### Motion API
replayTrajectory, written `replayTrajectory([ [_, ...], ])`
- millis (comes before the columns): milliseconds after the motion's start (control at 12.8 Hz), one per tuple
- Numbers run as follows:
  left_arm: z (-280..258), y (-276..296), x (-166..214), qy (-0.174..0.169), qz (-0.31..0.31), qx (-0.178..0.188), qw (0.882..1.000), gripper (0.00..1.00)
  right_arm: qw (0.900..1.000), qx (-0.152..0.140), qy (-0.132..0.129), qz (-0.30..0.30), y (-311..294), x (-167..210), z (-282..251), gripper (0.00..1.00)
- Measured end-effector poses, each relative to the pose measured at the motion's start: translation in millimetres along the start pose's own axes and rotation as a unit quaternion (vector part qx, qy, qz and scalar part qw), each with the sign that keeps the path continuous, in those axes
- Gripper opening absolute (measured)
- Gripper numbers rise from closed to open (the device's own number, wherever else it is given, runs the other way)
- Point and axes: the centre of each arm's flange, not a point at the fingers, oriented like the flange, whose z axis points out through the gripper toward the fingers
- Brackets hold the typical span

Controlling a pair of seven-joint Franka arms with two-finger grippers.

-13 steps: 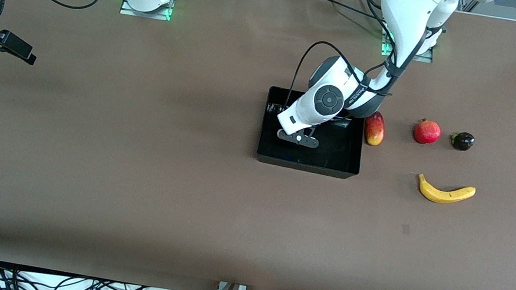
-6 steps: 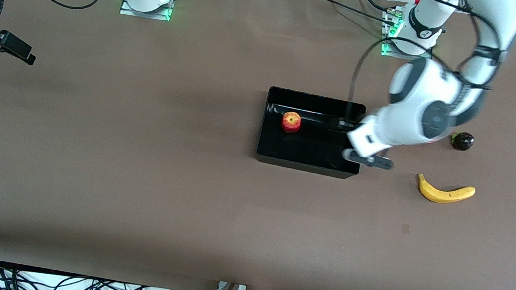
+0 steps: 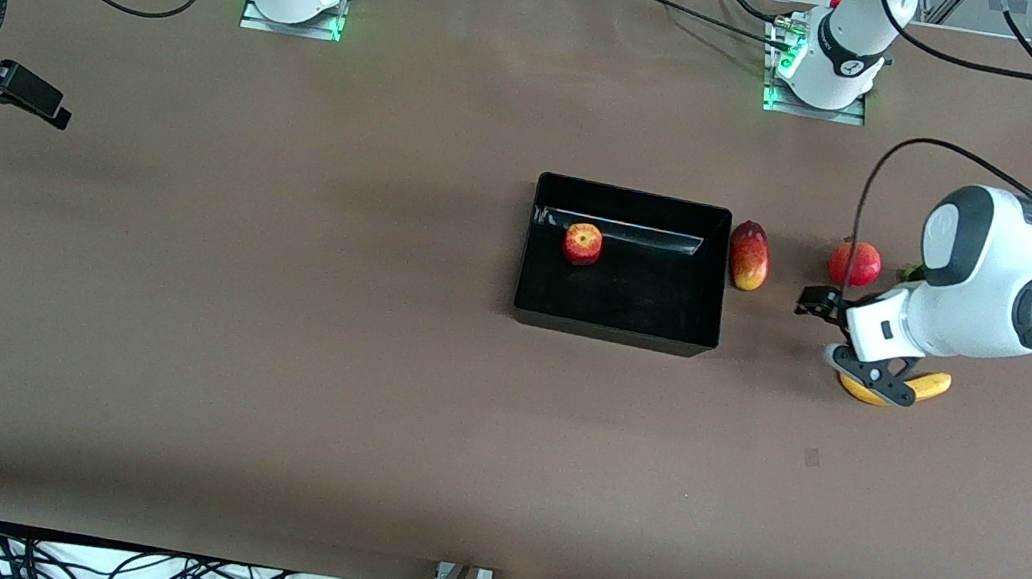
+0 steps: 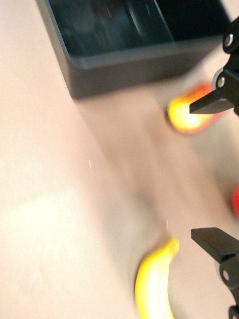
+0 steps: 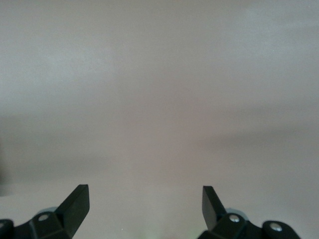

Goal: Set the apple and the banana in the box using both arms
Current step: 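Grasp the yellow banana with the left gripper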

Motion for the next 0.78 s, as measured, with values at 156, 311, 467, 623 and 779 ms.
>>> replayTrajectory([
  [156,16,-44,-12,-0.006,0.064,0.031,0.997,1.00,1.000,0.000,0.000,0.000,0,0,0,1.00],
  [311,40,-94,-25,0.010,0.128,0.042,0.991,1.00,1.000,0.000,-0.001,0.000,0,0,0,1.00],
  [467,63,-125,-32,0.026,0.200,0.056,0.978,1.00,1.000,0.000,-0.001,0.000,0,0,0,1.00],
  [623,75,-129,-28,0.020,0.270,0.076,0.960,1.00,1.000,0.000,-0.001,0.000,0,0,0,1.00],
  [779,76,-131,-23,0.014,0.332,0.109,0.937,1.00,1.000,0.000,-0.001,0.000,0,0,0,1.00],
])
